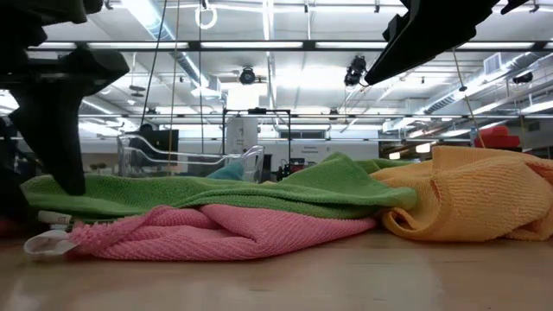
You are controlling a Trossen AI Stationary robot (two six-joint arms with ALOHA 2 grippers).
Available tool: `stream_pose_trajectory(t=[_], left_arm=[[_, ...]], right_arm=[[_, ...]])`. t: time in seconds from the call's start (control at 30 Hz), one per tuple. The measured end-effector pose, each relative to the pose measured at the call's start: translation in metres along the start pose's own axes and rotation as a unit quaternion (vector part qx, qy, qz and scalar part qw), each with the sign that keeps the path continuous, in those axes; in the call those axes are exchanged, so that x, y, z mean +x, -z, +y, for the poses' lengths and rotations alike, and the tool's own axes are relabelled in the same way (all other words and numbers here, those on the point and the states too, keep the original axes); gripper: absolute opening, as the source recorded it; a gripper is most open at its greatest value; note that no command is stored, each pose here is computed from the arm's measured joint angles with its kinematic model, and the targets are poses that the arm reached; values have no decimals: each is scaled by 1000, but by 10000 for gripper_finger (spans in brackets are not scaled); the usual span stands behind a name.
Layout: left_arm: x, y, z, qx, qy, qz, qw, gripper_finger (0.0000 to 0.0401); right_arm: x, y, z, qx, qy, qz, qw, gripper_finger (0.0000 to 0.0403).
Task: Fold microfiber towels
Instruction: Fold the left green microfiber towel
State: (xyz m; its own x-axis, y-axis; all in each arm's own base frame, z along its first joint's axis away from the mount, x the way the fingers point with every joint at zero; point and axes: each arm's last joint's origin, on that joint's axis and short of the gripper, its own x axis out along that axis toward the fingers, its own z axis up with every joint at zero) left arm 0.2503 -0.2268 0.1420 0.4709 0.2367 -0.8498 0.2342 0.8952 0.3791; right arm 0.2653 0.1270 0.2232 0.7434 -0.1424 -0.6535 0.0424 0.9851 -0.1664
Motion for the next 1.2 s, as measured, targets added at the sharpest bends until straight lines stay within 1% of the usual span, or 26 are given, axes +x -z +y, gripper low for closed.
stream_pose_trajectory(t=[0.1, 0.3, 0.43, 0.53, 0.63, 0.67, 0.7, 0.8, 0.9, 1.03, 1.13, 1.2], left_arm=[[3, 3, 1, 10, -18, 12, 1000, 154], [13, 7, -4, 33, -33, 30, 998, 137], [14, 8, -4, 26, -42, 31, 998, 117], [13, 8, -3, 29, -50, 35, 998, 83], [10, 3, 1, 30, -58, 46, 997, 27], [8, 0, 2, 24, -59, 46, 997, 17], [6, -2, 3, 19, -61, 48, 997, 14], [-2, -10, 9, 6, -64, 54, 996, 17], [-10, -21, 14, -10, -50, 52, 997, 11], [-17, -31, 21, -49, -15, 60, 997, 12], [-22, -36, 28, -74, -1, 59, 996, 22], [-25, -39, 30, -91, 12, 47, 995, 23]], right_arm=[[0, 0, 0, 1, 0, -1, 1000, 124], [0, -1, 0, 4, -2, -8, 1000, 124], [4, 3, 2, 11, -8, -31, 999, 124], [9, 8, 3, 19, -17, -55, 998, 124], [13, 14, 5, 19, -22, -69, 997, 124], [16, 14, 8, 21, -24, -75, 997, 124], [19, 13, 10, 25, -27, -84, 996, 124], [34, 16, 24, 6, -33, -83, 996, 124], [53, 17, 40, -21, -34, -69, 997, 124], [77, 8, 58, -51, -28, -63, 996, 124], [89, -5, 69, -70, -26, -71, 995, 124], [96, -17, 77, -72, -29, -88, 993, 125]])
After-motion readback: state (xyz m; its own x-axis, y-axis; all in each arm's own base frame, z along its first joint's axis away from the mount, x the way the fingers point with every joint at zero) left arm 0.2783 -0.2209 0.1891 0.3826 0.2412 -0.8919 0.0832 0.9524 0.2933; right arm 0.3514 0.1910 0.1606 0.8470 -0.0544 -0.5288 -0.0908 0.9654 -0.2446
